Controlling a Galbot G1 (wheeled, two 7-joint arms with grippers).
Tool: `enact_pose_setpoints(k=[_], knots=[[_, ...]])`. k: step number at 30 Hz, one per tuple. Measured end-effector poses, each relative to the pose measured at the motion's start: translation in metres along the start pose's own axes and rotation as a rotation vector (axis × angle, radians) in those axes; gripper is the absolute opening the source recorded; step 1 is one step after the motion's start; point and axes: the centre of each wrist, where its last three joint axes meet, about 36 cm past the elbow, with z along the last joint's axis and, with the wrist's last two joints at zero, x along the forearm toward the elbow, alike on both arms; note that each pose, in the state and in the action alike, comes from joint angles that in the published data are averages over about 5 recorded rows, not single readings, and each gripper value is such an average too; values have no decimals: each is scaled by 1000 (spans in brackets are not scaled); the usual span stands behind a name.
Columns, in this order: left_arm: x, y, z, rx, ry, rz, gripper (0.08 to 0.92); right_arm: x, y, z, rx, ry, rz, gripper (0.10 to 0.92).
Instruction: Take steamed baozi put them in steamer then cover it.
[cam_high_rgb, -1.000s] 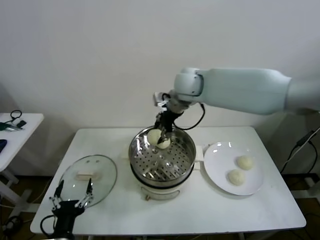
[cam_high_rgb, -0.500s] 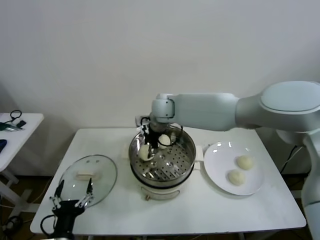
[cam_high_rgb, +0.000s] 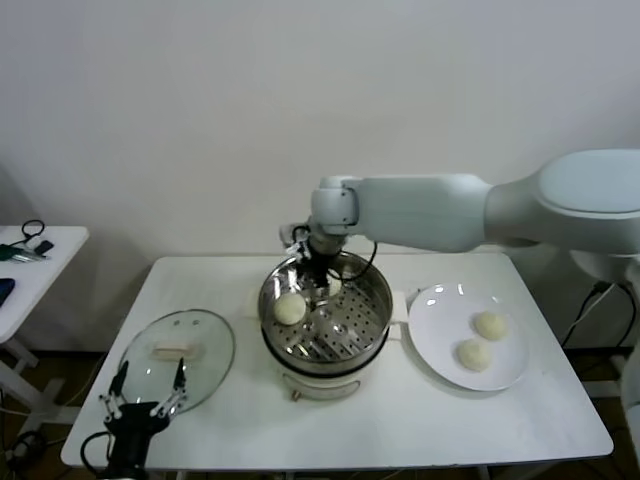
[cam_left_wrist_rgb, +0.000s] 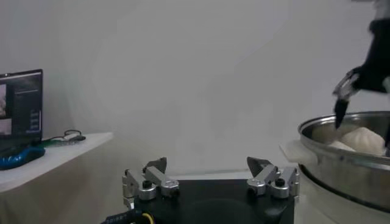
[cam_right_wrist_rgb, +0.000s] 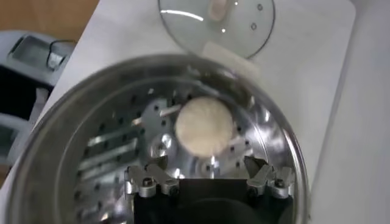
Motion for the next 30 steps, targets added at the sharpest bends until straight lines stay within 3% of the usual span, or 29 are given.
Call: enact_pose_setpoints(k=[7, 12, 20, 30], knots=[[-1, 2, 0, -3, -3, 1, 823, 69, 22, 103, -45, 43, -6, 823], [-2, 1, -1, 3, -6, -3, 823, 85, 57, 180, -118, 71, -13, 823], [-4, 2, -2, 8, -3, -11, 823, 46, 121, 265, -218, 106, -47, 823], [-4, 1, -2, 10, 5, -14, 823, -27, 173, 302, -269, 132, -55, 823]])
